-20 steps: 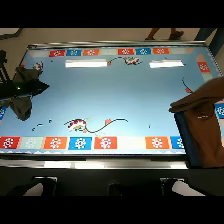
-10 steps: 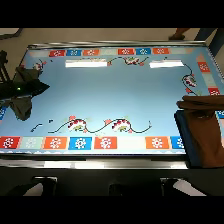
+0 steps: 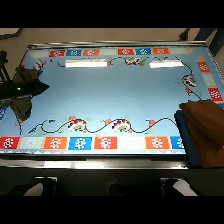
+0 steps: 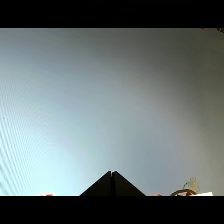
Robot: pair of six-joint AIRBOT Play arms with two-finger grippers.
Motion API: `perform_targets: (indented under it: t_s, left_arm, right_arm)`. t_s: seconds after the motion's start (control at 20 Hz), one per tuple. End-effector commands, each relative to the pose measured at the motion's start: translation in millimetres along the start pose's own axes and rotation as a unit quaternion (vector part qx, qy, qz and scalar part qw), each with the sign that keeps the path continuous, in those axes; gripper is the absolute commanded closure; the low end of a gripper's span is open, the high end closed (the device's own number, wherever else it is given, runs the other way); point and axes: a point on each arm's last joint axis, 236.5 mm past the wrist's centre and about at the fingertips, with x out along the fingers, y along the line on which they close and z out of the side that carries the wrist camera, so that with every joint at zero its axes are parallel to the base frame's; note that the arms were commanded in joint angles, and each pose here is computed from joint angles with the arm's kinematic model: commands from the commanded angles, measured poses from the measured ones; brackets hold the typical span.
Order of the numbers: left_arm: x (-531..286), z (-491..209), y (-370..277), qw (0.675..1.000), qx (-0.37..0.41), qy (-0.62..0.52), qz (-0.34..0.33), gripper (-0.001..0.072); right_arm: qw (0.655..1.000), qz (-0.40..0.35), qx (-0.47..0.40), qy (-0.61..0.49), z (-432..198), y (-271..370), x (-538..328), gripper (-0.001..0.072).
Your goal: Fold the shirts.
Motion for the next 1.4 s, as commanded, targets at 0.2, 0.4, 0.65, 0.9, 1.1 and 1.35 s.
perform_targets:
  t_s: [0.2, 0.4, 0.65, 0.9, 1.1, 1.35]
  left_arm:
    - [-0.1, -0.8, -1.2, 1.0, -0.002, 0.002, -0.003, 0.0679]
    - [-0.2, 0.7, -5.9, 1.0, -0.009, -0.001, -0.012, 0.0679]
    - [-27.9, 37.8, -40.7, 0.997, 0.005, -0.054, -0.048, 0.068]
    - [-125.8, 147.2, -28.7, 0.948, 0.156, -0.194, 0.199, 0.0683]
    - [-67.0, 75.6, 18.4, 0.94, 0.162, 0.006, 0.301, 0.059]
    - [5.0, -121.7, 25.6, 0.928, 0.041, 0.309, 0.203, -0.001]
  right_arm:
    - [0.996, -0.052, 0.012, 0.07, -52.1, -36.3, 94.7, 0.0667]
    - [0.996, -0.065, 0.011, 0.068, -52.5, -43.2, 102.2, 0.0605]
    - [0.994, -0.034, -0.089, -0.058, 12.4, -22.2, 56.1, 0.0078]
    - [0.881, 0.136, -0.193, -0.411, 103.5, 124.1, -146.9, 0.0079]
    - [0.835, 0.296, -0.353, -0.302, -53.5, 291.3, -136.6, 0.008]
    - [0.845, 0.152, -0.512, 0.029, -249.6, 297.9, 32.9, 0.0123]
